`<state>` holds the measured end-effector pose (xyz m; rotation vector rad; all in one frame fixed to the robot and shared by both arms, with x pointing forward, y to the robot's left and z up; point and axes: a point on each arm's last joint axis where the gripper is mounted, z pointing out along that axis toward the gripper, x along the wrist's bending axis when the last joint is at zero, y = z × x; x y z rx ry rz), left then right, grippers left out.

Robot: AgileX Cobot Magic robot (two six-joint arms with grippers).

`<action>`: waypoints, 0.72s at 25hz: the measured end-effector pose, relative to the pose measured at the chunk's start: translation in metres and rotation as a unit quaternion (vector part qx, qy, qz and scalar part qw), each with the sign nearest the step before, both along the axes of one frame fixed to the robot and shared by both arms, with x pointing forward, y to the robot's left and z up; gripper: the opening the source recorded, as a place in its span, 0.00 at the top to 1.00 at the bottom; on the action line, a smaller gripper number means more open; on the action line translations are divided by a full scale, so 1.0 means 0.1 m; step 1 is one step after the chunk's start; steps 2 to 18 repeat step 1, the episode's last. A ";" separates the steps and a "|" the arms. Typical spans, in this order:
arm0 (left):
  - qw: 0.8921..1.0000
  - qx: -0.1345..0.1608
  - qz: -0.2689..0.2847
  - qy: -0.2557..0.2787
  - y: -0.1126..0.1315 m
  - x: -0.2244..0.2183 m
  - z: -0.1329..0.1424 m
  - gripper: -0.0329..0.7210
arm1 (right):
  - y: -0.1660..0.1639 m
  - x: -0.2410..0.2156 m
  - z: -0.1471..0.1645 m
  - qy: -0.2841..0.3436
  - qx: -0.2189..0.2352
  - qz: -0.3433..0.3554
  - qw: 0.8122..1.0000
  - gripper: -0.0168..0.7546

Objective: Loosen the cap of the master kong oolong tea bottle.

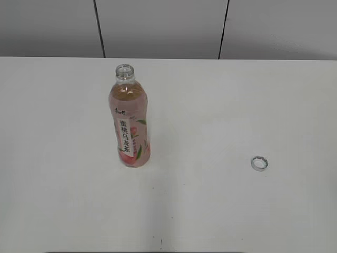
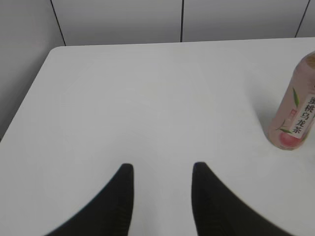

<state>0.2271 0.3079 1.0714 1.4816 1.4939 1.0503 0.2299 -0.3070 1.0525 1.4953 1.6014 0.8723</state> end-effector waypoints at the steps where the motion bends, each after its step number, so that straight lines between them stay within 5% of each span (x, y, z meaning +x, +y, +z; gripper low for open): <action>1: 1.000 0.000 0.000 0.000 0.00 0.00 0.00 0.64 | 0.00 0.00 0.00 0.000 0.000 0.000 1.000 0.57; 18: 1.000 0.000 0.000 0.000 0.00 0.00 0.00 0.64 | 0.00 0.00 0.00 0.000 0.000 0.000 1.000 0.57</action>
